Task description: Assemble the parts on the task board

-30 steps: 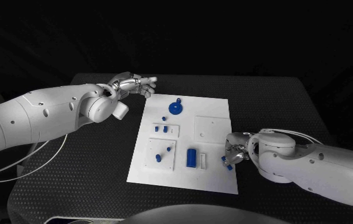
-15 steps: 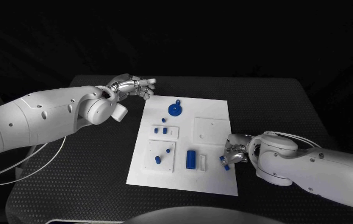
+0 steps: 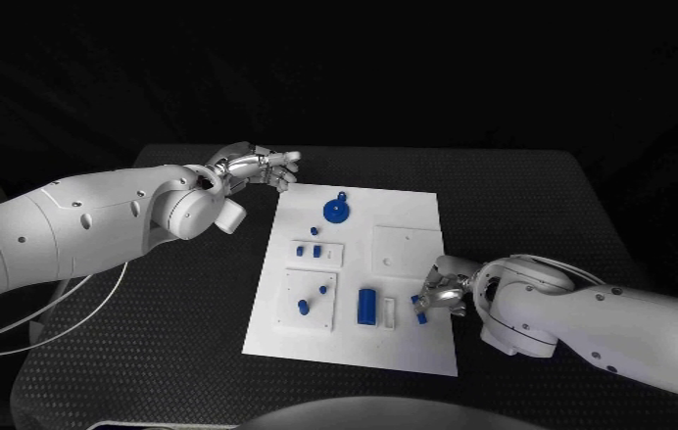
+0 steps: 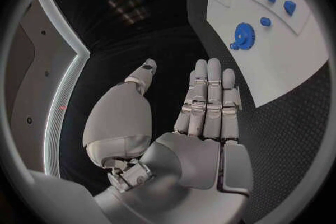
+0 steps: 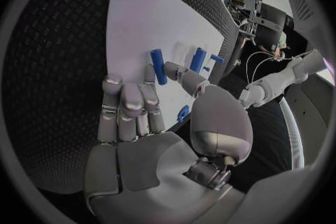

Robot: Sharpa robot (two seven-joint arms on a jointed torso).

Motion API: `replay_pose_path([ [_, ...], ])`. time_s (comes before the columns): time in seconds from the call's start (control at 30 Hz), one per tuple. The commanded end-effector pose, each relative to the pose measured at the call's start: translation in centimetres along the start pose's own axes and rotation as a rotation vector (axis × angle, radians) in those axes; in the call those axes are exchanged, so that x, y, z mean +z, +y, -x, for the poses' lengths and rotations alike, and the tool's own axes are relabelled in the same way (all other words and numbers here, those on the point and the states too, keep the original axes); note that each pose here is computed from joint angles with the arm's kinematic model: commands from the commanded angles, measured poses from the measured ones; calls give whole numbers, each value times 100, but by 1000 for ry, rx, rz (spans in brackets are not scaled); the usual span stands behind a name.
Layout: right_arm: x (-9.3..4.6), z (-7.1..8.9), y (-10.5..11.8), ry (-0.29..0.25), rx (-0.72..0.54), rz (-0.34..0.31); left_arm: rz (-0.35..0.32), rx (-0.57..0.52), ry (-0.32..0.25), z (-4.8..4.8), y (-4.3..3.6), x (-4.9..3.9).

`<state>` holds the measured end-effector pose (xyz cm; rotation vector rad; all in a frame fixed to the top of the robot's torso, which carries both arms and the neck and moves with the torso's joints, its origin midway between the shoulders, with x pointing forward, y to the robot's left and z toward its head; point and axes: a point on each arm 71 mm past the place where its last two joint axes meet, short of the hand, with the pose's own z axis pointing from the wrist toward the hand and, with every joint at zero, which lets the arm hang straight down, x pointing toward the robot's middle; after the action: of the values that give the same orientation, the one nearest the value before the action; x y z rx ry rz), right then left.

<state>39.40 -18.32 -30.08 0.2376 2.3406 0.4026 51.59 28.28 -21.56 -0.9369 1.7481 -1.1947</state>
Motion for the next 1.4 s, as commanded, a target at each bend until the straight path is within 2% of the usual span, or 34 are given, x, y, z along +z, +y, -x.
replay_pose_path([
  [0.03,3,-33,59,12,62,5,-9,0,13,-21,-16,3],
  [0.33,42,-103,200,56,82,22,-10,2,19,-39,-21,9],
  [1.17,96,-204,299,99,64,40,-6,6,26,-47,-19,7],
  [1.4,117,-205,308,92,70,44,-5,7,25,-44,-18,5],
])
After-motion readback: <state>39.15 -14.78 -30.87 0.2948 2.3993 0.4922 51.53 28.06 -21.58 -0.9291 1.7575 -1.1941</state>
